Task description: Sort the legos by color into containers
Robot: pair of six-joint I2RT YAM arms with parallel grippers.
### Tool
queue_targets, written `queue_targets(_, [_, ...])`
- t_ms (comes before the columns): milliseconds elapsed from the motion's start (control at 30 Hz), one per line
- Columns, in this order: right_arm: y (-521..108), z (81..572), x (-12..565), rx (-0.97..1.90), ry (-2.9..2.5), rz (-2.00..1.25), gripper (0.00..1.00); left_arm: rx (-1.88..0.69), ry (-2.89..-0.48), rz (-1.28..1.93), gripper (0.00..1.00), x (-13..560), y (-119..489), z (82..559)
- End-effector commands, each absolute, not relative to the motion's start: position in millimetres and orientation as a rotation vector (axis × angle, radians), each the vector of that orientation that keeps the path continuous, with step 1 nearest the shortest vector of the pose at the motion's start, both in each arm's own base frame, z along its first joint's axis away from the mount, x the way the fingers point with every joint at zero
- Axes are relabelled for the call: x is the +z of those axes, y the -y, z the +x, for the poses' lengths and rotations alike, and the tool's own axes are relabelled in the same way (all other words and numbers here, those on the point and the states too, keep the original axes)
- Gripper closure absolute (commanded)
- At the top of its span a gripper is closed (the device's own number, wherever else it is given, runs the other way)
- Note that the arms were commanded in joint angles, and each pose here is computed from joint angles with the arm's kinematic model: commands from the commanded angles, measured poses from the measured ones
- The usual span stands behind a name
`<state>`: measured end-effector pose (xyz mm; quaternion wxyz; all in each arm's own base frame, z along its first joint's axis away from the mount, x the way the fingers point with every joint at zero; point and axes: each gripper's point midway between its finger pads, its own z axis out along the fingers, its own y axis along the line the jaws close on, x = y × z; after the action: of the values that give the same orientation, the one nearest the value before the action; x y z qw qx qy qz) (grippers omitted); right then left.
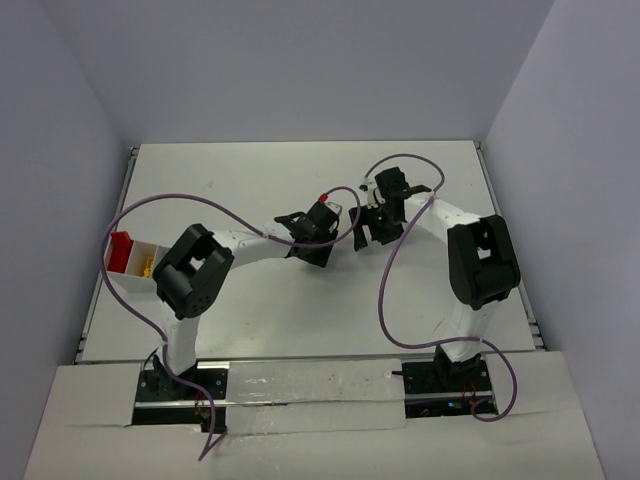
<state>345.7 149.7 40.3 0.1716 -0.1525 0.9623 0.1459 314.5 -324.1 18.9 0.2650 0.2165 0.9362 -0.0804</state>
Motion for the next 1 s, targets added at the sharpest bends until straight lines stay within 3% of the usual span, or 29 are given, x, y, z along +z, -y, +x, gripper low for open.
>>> queue_targets(0, [-145.1,349.3,63.0,0.412,-2.671,-0.407,0.09,-0.178,-2.496,0.584,0.51,24.0,327.6,323.6])
queue_targets(133, [-145.4,351.5,66.6,0.41,-2.659,-0.406,0.09,-0.149,-2.482,0.611,0.63,26.3,323.5,325.1])
queue_targets(200, [-146.1,352.4,68.3,0.414,-2.657,-0.407,0.09,-0.137,-2.475,0.654,0.78,27.0,318.8,322.1])
queue_targets(267, [-146.5,353.3,71.1,0.415,-2.652,-0.41,0.09,-0.136,-2.444,0.685,1.0,38.8,313.1,320.2])
queue_targets(367, [-149.1,354.9,80.5,0.435,-2.621,-0.432,0.09,-0.196,-2.336,0.761,1.0,87.5,296.9,318.1])
queue_targets(467, [-156.8,355.6,92.1,0.47,-2.575,-0.464,0.08,-0.448,-2.212,0.879,1.0,147.1,273.2,293.5])
queue_targets(600, [-168.1,357.2,101.9,0.498,-2.537,-0.495,0.05,-0.468,-2.183,0.923,1.0,180.8,210.4,290.5])
queue_targets(733, [-182.0,356.8,107.8,0.511,-2.51,-0.539,0.0,-0.442,-2.297,0.876,1.0,182.4,145.7,274.3])
queue_targets(967, [-193.2,352.3,110.3,0.497,-2.496,-0.592,0.0,-0.145,-2.504,0.605,1.0,148.2,44.9,270.9])
